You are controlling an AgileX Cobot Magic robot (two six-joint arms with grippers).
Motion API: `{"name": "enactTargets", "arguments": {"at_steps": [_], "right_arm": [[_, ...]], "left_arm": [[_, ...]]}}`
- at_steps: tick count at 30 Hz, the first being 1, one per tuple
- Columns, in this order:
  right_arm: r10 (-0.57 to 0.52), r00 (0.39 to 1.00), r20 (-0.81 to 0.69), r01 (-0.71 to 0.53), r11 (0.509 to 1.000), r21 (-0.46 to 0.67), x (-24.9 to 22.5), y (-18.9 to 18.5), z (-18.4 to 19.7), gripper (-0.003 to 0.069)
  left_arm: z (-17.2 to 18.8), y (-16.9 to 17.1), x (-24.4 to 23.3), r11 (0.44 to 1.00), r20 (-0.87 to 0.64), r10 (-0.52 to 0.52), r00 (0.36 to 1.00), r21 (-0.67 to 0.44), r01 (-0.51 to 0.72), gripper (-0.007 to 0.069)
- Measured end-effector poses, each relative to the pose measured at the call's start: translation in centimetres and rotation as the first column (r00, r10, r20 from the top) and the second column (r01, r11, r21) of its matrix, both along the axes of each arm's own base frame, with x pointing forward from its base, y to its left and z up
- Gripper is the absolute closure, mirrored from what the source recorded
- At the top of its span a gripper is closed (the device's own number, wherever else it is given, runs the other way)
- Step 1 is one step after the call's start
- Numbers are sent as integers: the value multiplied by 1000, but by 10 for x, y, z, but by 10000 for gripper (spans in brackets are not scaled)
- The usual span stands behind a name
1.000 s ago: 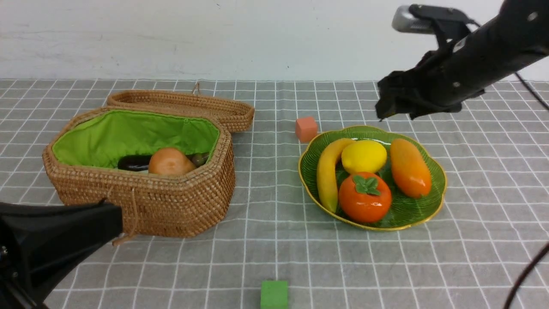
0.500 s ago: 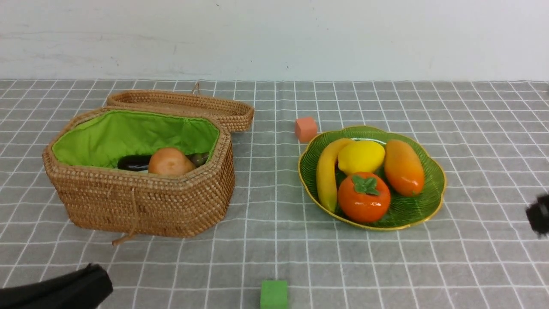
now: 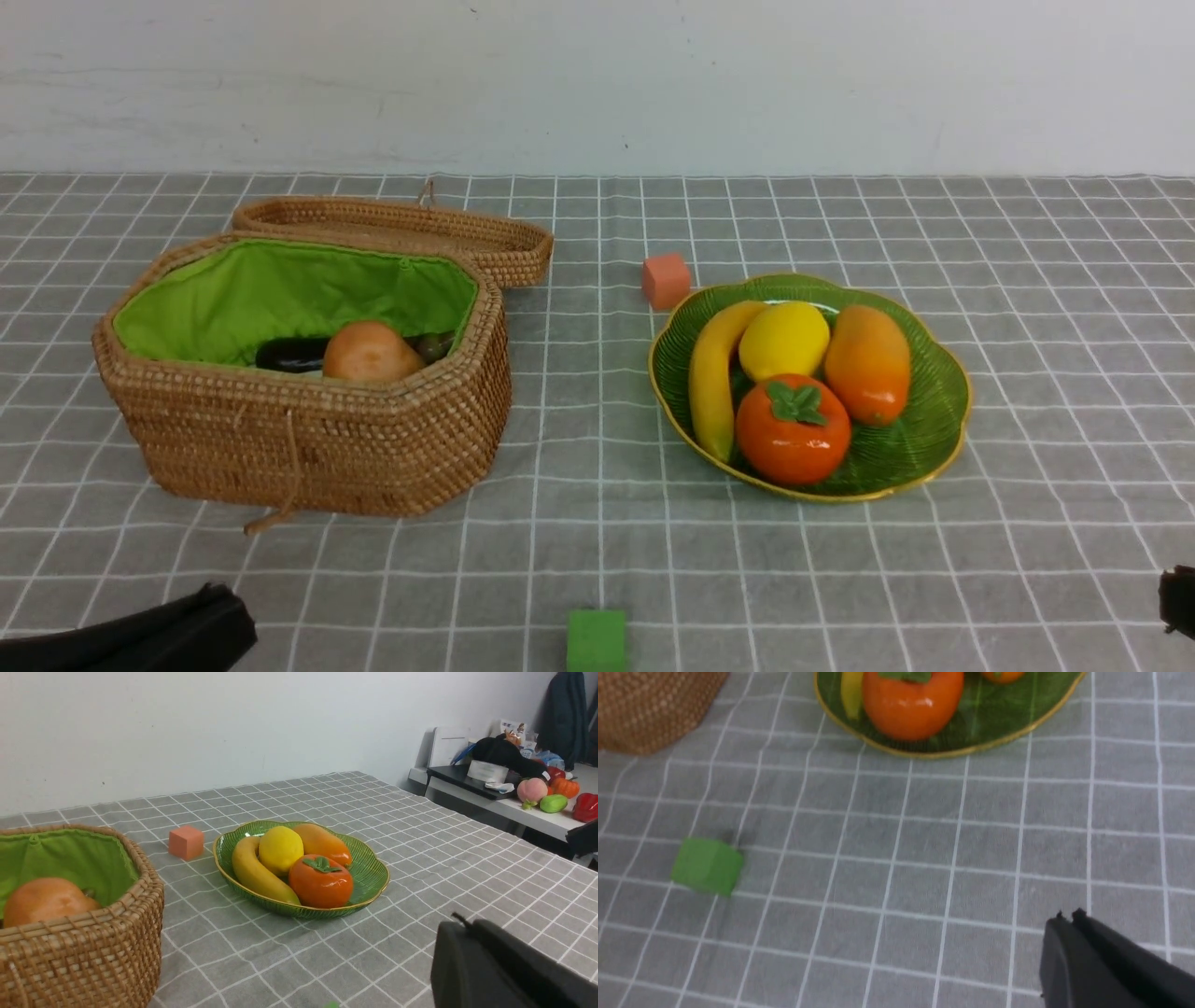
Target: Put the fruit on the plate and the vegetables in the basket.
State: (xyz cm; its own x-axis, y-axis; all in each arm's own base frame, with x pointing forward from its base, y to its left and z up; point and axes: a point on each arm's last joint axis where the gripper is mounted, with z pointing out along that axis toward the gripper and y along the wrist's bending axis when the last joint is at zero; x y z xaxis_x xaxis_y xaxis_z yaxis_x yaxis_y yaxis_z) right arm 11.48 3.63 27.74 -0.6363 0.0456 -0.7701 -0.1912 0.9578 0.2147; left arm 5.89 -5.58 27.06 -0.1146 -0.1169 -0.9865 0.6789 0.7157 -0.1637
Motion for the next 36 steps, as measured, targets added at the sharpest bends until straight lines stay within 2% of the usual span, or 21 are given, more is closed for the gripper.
{"name": "enactTargets", "arguments": {"at_steps": [8,11,13,15,19,23,36], "right_arm": [[-10,1000,-15,10,1000,-22,-1,-2,-25,655],[14,998,63,-7,994,-110,-3,-6,-30,655],[0,978,209,35,986,-165,-12,-15,-40,663],[-42,948,314,94,984,-151,-25,-22,-51,669],[-127,915,383,189,974,-127,-48,-32,-92,673],[-171,908,383,232,965,-120,-61,-35,-105,673],[-171,902,396,238,963,-125,-62,-35,-104,673]], "left_arm": [[-5,1,1,999,-37,12,999,36,-11,613],[-6,1,1,999,-48,16,999,46,-14,609],[-7,2,1,998,-54,19,998,52,-16,607],[-7,2,1,998,-57,21,998,56,-17,607],[-8,2,1,998,-63,23,998,63,-19,607],[-9,2,1,998,-68,25,997,66,-21,607],[-9,2,1,997,-73,27,997,71,-22,596]]}}
